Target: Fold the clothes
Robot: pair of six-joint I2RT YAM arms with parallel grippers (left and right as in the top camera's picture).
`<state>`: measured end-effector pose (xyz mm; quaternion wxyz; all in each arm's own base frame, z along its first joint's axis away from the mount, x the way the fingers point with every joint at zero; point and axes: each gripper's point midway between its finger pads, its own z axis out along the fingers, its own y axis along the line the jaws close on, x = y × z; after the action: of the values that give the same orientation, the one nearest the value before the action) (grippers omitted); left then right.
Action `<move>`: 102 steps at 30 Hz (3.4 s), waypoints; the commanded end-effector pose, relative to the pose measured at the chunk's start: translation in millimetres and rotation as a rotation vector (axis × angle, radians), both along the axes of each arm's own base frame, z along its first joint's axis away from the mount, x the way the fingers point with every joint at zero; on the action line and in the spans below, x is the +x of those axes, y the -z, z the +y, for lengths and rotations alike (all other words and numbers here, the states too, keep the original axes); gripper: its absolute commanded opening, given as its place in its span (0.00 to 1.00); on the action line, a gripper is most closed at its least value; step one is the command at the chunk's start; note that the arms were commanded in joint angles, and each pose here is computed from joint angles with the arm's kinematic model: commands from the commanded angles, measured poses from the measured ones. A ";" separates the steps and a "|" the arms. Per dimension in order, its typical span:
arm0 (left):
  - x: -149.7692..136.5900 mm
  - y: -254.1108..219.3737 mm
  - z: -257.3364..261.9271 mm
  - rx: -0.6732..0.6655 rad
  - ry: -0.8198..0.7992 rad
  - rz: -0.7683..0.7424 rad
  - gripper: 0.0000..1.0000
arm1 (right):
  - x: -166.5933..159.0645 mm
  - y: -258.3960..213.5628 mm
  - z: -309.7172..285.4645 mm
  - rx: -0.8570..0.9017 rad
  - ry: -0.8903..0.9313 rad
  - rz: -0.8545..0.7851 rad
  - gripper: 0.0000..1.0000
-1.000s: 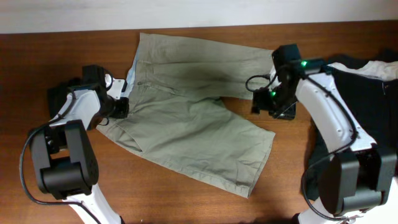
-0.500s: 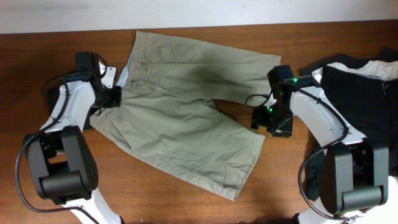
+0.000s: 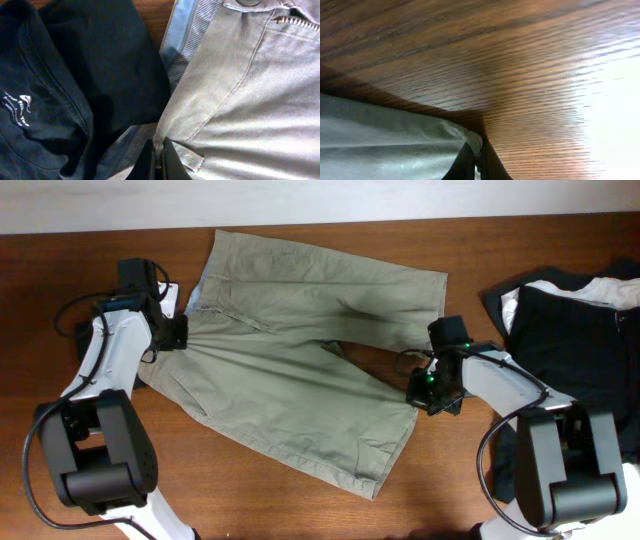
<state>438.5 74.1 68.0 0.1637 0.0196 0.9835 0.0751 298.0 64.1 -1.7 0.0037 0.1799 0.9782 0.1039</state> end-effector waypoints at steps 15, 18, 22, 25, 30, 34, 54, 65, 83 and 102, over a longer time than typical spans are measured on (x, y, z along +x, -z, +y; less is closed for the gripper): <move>-4.5 -1.9 12.5 0.036 -0.043 0.027 0.29 | -17.6 4.1 -21.4 0.112 0.022 0.005 0.25; -4.5 -1.9 12.5 0.036 -0.043 0.027 0.29 | -16.4 6.4 -6.0 0.125 -0.027 -0.018 0.33; -4.0 -1.6 10.1 0.023 -0.038 0.025 0.30 | -9.9 16.7 10.2 0.131 -0.082 -0.037 0.38; -3.6 -1.6 9.4 0.018 -0.037 0.023 0.30 | -4.7 16.2 6.9 0.122 -0.087 -0.059 0.09; -3.2 -1.7 8.5 0.013 -0.035 0.021 0.00 | 12.3 -6.9 -64.4 -0.073 0.051 -0.024 0.04; -0.5 -1.2 -1.6 -0.043 -0.015 0.010 0.00 | 24.4 -18.4 -71.1 -0.076 0.033 -0.057 0.05; 23.7 16.2 -59.7 -0.373 0.198 0.023 0.44 | 17.4 -17.8 -73.0 -0.089 0.033 -0.027 0.06; 57.9 -5.1 -67.8 -0.410 0.254 -0.132 0.63 | -22.5 9.9 -42.8 0.072 -0.073 0.034 0.42; 47.9 -0.9 -69.2 -0.422 0.245 -0.088 0.64 | -20.5 13.4 -68.1 -0.058 -0.125 0.026 0.45; 46.2 -0.3 -69.5 -0.424 0.243 -0.080 0.64 | -10.7 14.5 -13.6 0.154 -0.146 -0.062 0.14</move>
<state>478.0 3.0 47.0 0.1862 0.0983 0.9657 -0.1520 307.9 38.5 0.0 0.0544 0.1144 0.9782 0.1648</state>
